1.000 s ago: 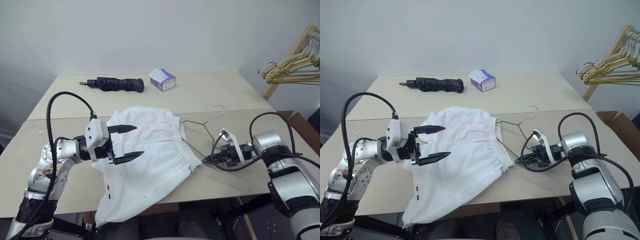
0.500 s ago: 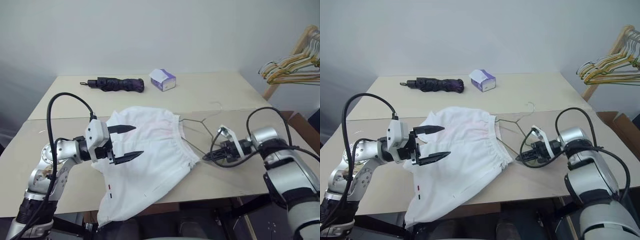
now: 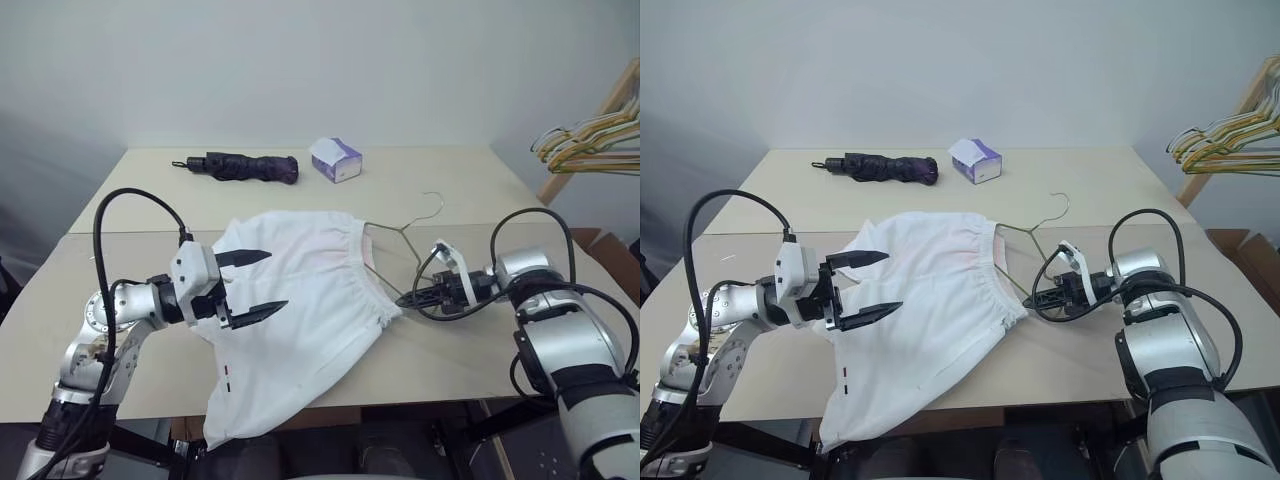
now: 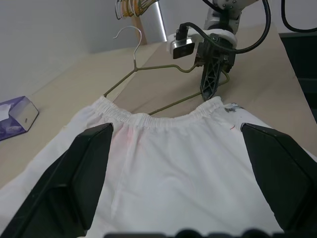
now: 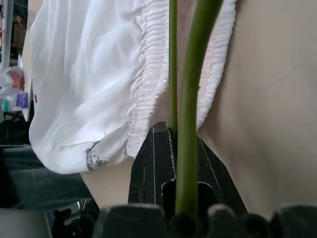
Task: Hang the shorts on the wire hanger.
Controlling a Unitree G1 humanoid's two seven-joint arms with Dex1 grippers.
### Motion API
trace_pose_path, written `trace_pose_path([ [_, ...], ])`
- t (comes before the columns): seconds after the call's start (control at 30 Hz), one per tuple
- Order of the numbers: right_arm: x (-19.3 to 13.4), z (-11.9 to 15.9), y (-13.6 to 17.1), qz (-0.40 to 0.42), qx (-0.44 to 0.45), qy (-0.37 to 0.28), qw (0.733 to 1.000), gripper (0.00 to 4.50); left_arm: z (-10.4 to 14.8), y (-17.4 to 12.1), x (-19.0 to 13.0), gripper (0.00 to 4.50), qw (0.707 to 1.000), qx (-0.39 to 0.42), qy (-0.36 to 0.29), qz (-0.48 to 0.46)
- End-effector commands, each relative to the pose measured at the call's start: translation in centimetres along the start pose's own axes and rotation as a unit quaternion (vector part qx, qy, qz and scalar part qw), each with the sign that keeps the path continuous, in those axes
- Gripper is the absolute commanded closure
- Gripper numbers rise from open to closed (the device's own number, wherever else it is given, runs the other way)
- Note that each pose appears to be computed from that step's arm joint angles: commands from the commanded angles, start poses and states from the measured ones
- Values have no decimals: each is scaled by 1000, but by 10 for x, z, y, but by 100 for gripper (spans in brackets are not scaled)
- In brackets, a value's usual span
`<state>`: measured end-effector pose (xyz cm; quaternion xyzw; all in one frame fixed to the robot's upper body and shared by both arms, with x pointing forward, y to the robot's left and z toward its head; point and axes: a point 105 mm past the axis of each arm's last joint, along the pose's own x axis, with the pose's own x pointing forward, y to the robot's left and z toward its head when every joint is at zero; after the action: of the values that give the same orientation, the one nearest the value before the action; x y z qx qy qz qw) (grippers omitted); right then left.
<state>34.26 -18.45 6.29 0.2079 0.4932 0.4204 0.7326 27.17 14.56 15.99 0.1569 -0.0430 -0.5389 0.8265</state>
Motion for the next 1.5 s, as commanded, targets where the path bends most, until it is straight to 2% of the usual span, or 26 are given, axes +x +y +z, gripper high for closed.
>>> trace_pose_path([
  [0.03,-8,15,5,-2,-25,-26,999,450,11,3,0,5,1000,29,-9,3],
  [0.27,-24,16,4,-20,-55,-23,998,450,10,5,3,5,999,32,-9,-4],
  [0.43,-27,30,8,-101,-186,23,977,450,12,12,6,5,999,41,-12,-11],
  [0.57,-32,54,32,-181,-323,16,929,450,15,30,5,5,998,66,-8,2],
  [0.63,-35,66,49,-226,-395,10,890,450,19,48,1,5,996,86,-2,17],
  [0.73,-34,73,73,-257,-463,6,848,450,27,72,-4,5,993,115,2,39],
  [0.9,-21,61,107,-257,-544,21,799,450,49,102,-8,5,985,165,-3,59],
  [1.03,-12,48,117,-253,-582,46,771,450,74,103,-7,5,982,187,-27,27],
  [1.1,-9,44,122,-243,-586,52,771,450,80,98,-7,5,980,198,-22,-3],
  [1.3,-5,34,138,-212,-600,65,768,450,38,90,-11,5,959,242,101,-110],
  [1.5,-7,28,145,-194,-602,69,772,450,16,97,0,5,957,238,125,-111],
])
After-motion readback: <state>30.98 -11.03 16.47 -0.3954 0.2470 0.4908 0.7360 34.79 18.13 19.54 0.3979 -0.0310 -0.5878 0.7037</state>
